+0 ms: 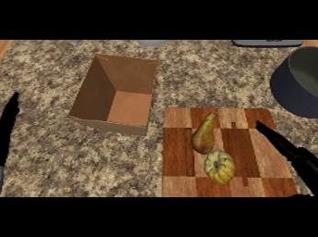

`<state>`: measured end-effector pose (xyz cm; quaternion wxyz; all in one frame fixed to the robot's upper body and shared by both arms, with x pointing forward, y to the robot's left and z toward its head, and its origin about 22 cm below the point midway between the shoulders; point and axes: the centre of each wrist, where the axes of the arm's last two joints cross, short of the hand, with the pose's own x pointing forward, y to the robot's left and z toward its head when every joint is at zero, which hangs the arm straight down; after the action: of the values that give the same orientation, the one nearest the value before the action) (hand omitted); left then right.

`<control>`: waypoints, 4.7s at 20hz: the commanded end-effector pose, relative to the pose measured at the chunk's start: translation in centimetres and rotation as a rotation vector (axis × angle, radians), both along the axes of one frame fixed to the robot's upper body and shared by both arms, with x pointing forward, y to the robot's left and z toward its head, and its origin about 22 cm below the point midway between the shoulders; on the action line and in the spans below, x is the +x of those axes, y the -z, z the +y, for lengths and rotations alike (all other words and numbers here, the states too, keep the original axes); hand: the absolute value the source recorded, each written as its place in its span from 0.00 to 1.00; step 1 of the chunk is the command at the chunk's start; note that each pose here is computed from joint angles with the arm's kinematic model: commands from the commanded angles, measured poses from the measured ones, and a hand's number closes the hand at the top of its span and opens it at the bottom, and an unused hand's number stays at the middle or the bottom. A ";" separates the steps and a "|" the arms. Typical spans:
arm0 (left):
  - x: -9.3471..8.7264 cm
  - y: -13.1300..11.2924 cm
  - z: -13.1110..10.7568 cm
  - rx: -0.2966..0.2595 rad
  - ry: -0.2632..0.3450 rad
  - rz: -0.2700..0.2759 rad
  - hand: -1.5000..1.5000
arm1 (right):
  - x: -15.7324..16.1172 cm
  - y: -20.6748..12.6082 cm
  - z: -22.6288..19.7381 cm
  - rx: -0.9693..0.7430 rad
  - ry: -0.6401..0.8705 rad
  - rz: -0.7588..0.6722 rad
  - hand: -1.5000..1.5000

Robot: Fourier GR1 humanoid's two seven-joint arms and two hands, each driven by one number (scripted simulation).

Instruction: Pick the squash from the cutting board and place it in the cardboard box

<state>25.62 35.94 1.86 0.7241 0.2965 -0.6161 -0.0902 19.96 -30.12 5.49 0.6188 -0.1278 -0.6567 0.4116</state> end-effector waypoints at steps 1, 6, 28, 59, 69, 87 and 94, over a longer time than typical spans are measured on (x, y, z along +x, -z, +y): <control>1.1 0.1 0.7 -0.006 0.018 -0.011 0.50 | 0.3 0.0 0.1 -0.072 -0.085 -0.055 0.00; 0.9 -0.4 0.1 -0.013 -0.001 -0.002 0.50 | 1.8 -6.0 -0.7 -0.513 -0.122 -0.011 0.00; 0.0 1.1 0.3 0.000 0.012 0.004 0.50 | 9.1 -5.6 11.3 -0.927 -0.241 0.410 0.00; 1.1 0.8 1.1 0.005 0.007 -0.016 0.50 | 6.0 -1.5 16.7 -0.997 -0.276 0.490 0.00; 0.7 -0.5 -0.3 -0.001 0.038 -0.003 0.50 | 6.9 1.2 15.2 -1.002 -0.247 0.198 1.00; 2.0 -0.9 -0.2 0.010 0.057 -0.012 0.50 | 18.1 -6.3 5.8 -0.496 -0.293 -0.433 1.00; 1.6 -0.3 -1.4 -0.001 0.038 -0.012 0.50 | 20.9 -9.3 6.7 -0.231 -0.369 -0.672 1.00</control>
<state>27.49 34.71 2.01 0.7165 0.2828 -0.6287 -0.1062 39.43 -23.76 14.11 0.3050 -0.2333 -0.7361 0.5574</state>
